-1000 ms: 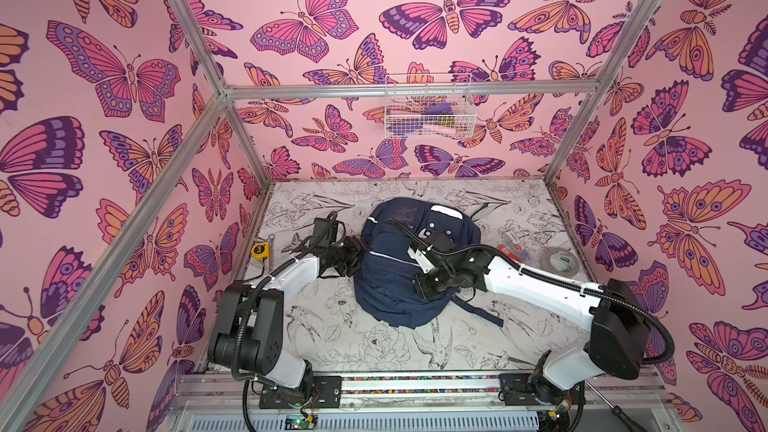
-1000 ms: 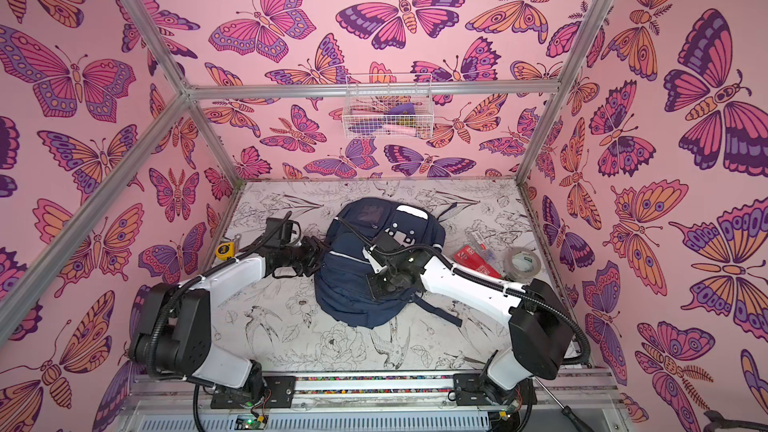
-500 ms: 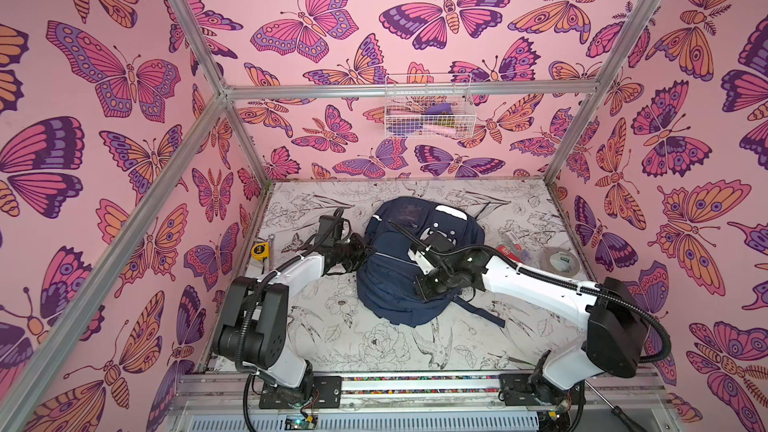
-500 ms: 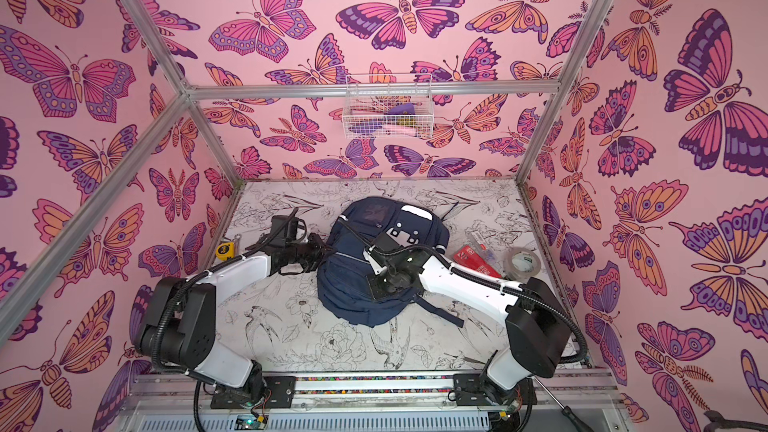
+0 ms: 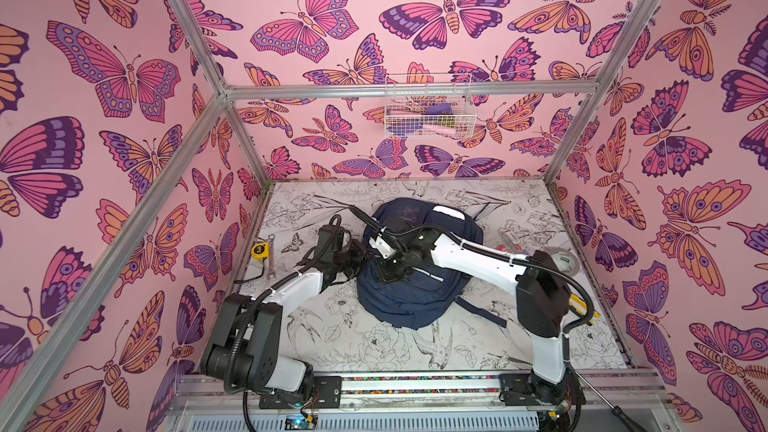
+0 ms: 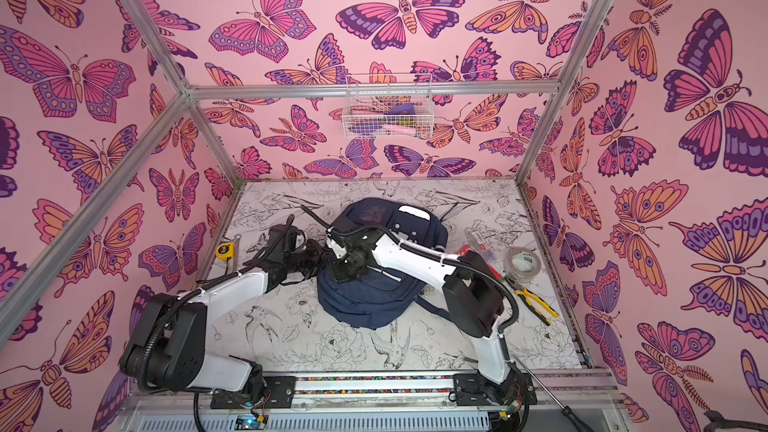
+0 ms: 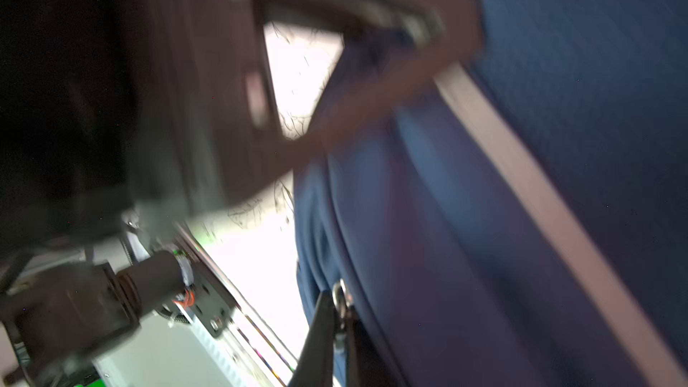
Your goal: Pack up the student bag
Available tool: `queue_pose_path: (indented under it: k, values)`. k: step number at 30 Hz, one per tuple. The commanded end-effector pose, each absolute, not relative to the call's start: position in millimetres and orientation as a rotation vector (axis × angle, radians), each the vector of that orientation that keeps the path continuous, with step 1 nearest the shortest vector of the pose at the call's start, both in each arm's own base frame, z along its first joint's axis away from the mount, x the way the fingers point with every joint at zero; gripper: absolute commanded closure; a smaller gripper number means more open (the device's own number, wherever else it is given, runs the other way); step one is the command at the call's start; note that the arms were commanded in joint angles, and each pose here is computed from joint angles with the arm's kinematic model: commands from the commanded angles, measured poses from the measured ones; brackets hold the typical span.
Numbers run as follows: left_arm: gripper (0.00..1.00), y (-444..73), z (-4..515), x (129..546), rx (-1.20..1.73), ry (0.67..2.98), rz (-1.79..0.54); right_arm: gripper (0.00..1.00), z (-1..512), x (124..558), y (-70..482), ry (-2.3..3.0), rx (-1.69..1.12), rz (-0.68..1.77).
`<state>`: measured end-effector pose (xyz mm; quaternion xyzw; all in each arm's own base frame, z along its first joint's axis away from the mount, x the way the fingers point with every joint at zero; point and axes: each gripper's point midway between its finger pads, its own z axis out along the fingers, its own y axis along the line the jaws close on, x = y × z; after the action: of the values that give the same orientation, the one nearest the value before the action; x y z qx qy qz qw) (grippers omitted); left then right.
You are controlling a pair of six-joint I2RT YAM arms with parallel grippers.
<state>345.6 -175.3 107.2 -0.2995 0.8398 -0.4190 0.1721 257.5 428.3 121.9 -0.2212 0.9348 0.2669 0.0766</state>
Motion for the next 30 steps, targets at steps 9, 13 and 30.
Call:
queue_pose_path:
  k: [9,13,30]
  values:
    - [1.00,-185,108,275,-0.772,2.388,-1.307,1.00,153,292,359,2.710,-0.737,0.752]
    - [0.81,-195,127,260,-0.653,2.364,-1.365,1.00,151,272,348,2.716,-0.898,0.768]
    - [0.50,-219,125,311,-0.561,2.525,-1.357,1.00,139,235,341,2.714,-0.909,0.918]
